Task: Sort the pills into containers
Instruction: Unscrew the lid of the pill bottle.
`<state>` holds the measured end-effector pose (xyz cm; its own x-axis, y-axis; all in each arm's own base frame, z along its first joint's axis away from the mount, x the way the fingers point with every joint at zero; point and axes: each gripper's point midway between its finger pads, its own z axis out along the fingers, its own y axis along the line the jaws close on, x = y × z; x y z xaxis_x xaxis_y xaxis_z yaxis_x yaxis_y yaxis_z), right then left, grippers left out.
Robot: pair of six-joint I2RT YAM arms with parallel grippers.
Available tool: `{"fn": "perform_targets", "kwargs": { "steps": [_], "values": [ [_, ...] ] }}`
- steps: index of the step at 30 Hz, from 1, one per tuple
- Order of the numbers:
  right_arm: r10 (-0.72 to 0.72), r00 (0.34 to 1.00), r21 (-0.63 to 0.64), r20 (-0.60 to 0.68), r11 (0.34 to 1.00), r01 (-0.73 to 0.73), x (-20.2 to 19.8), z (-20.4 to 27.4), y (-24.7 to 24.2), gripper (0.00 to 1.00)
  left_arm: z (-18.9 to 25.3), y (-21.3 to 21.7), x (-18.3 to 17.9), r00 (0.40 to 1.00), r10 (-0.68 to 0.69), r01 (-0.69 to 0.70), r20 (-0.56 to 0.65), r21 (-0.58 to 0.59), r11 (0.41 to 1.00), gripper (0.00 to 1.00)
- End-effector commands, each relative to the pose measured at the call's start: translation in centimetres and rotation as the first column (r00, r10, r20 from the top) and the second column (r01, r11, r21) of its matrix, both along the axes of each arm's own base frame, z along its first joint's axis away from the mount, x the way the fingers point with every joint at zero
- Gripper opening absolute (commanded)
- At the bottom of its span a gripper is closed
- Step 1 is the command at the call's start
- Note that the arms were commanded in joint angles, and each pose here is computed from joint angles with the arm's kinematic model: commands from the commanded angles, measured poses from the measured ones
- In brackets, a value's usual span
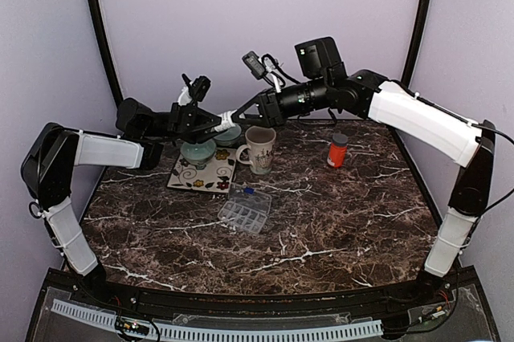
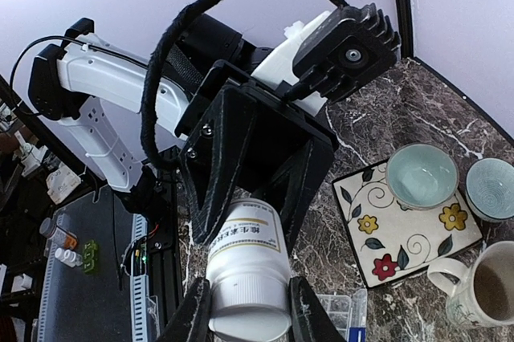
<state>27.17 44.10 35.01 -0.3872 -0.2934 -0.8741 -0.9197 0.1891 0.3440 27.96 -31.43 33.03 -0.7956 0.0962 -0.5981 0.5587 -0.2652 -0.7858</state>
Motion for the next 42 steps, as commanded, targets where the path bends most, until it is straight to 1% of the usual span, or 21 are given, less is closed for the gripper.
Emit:
{"fn": "perform_targets", "kwargs": {
  "steps": [1, 4, 7, 8, 11, 15, 17, 23, 30, 42],
  "values": [
    [-0.048, 0.999, -0.042, 0.023, 0.998, 0.049, 0.5, -0.9, -0.3, 0.12, 3.8, 0.7, -2.5, 0.985, -0.031, 0.044, 0.170, -0.070, 0.997, 0.00],
    [-0.036, 0.999, -0.023, 0.006, 0.999, 0.036, 0.3, -0.6, -0.1, 0.13, 3.8, 0.7, -2.6, 0.984, -0.030, 0.044, 0.177, -0.072, 0.996, 0.00],
    [-0.022, 1.000, -0.015, -0.009, 1.000, 0.022, 0.0, -0.5, 0.0, 0.16, 3.8, 0.8, -2.7, 0.983, -0.030, 0.044, 0.180, -0.074, 0.996, 0.00],
    [-0.016, 1.000, -0.012, -0.016, 1.000, 0.016, -0.1, -0.5, 0.0, 0.19, 3.8, 0.8, -2.7, 0.983, -0.031, 0.045, 0.181, -0.076, 0.996, 0.00],
    [-0.007, 0.999, -0.003, -0.032, 1.000, 0.007, -0.2, -0.4, 0.2, 0.31, 3.9, 0.8, -2.8, 0.982, -0.033, 0.048, 0.185, -0.078, 0.996, 0.00],
    [-0.002, 0.999, 0.014, -0.052, 1.000, 0.002, -0.4, 0.0, 0.4, 0.44, 3.9, 0.9, -2.9, 0.982, -0.034, 0.049, 0.187, -0.077, 0.996, 0.00],
    [0.003, 0.998, 0.022, -0.060, 1.000, -0.001, -0.5, 0.3, 0.4, 0.48, 3.8, 0.8, -2.9, 0.981, -0.035, 0.050, 0.188, -0.076, 0.996, 0.00],
    [0.004, 0.997, 0.041, -0.073, 0.999, -0.001, -0.7, 1.0, 0.4, 0.53, 3.5, 0.8, -2.7, 0.980, -0.034, 0.048, 0.195, -0.069, 0.996, 0.00],
    [-0.020, 0.993, 0.029, -0.113, 0.999, 0.023, -0.8, 0.7, -0.1, 0.55, 3.2, 0.7, -2.3, 0.976, -0.015, 0.030, 0.218, -0.065, 0.997, 0.00],
    [-0.055, 0.978, 0.075, -0.203, 0.995, 0.071, -1.0, 1.4, -1.2, 0.58, 2.5, 0.7, -0.8, 0.953, 0.096, -0.085, 0.288, -0.050, 0.995, 0.00]
  ]
}}
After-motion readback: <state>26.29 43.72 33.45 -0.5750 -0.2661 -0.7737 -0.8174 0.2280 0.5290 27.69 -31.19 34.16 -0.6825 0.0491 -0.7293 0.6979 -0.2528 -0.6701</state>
